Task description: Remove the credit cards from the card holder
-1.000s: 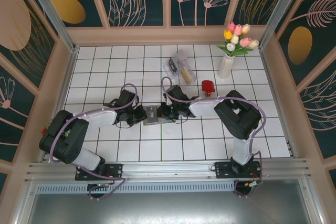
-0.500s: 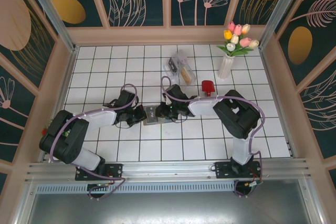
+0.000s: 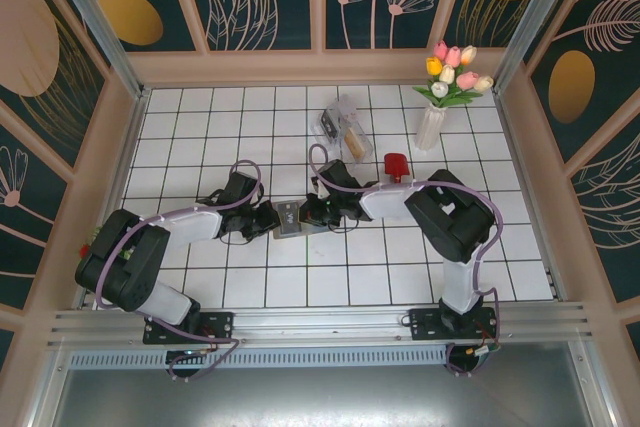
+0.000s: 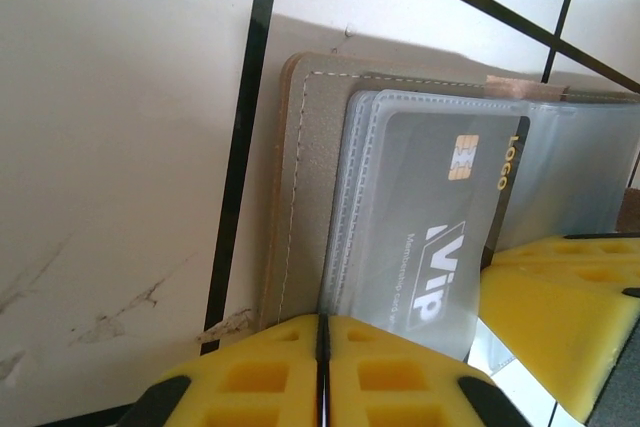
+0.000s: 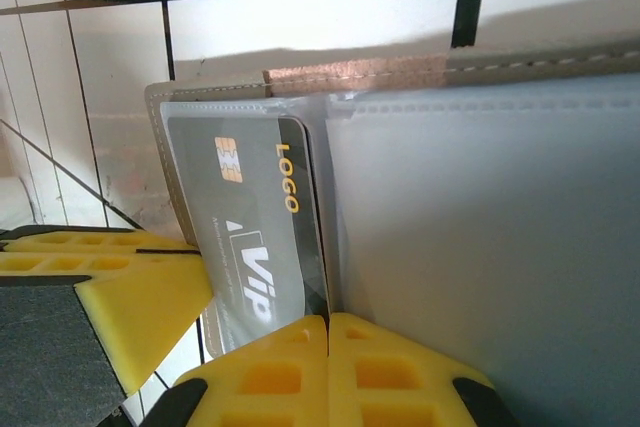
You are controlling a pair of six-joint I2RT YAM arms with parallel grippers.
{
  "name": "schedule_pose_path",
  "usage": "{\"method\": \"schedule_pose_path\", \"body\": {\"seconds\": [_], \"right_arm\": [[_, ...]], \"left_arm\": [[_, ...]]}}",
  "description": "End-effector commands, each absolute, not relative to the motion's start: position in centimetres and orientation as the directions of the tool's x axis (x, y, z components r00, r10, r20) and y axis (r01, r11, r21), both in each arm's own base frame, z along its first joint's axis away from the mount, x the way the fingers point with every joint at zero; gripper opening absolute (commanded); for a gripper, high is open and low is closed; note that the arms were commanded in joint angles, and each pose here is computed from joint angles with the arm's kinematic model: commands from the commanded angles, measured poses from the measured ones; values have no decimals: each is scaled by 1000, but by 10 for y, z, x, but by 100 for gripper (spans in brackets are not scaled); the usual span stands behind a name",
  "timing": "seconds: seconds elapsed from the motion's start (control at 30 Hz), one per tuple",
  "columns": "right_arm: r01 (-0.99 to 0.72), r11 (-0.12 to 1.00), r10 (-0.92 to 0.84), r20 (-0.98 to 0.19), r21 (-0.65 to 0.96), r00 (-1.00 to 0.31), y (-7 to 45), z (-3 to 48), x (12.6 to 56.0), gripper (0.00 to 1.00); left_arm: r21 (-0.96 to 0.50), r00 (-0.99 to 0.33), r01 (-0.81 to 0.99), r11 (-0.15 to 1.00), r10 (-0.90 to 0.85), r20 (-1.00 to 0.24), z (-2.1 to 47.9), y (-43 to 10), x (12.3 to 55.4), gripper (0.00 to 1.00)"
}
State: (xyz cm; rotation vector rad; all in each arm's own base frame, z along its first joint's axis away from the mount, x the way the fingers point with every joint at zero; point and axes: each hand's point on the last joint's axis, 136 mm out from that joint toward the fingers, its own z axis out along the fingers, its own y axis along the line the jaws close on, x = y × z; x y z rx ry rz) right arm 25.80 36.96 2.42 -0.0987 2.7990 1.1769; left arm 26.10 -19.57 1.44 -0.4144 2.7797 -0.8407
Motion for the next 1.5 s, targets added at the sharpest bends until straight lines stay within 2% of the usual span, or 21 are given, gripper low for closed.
{"method": "schedule_pose_path", "body": {"seconds": [0.0,0.5,0.73,0.83,1.03,1.3,1.47], "right_arm": [[-124,693,-28,-146,710,-989,364,25,257,0],[-123,750,-30,-153,649,-988,337,25,257,0],[-118,715,-21,-147,689,-989,343,29,259,3],[-108,710,-12,-141,695,-990,344,28,259,7],[-64,718,21,-114,693,-993,343,22,261,18],[-30,732,44,-91,681,-995,339,16,261,24],[-41,691,16,-72,722,-997,347,16,256,26]], "left_arm": [[-428,-946,-274,861,-321,-41,-20,-171,231,15],[-435,-945,-266,860,-322,-59,-13,-169,237,16],[-486,-942,-173,857,-288,-173,29,-180,264,19],[-510,-936,-130,850,-275,-219,48,-184,272,20],[-657,-940,-72,751,-271,-206,66,-216,280,18],[-604,-957,-114,789,-252,-147,37,-217,276,11],[-531,-959,-160,832,-259,-116,13,-203,267,10]]}}
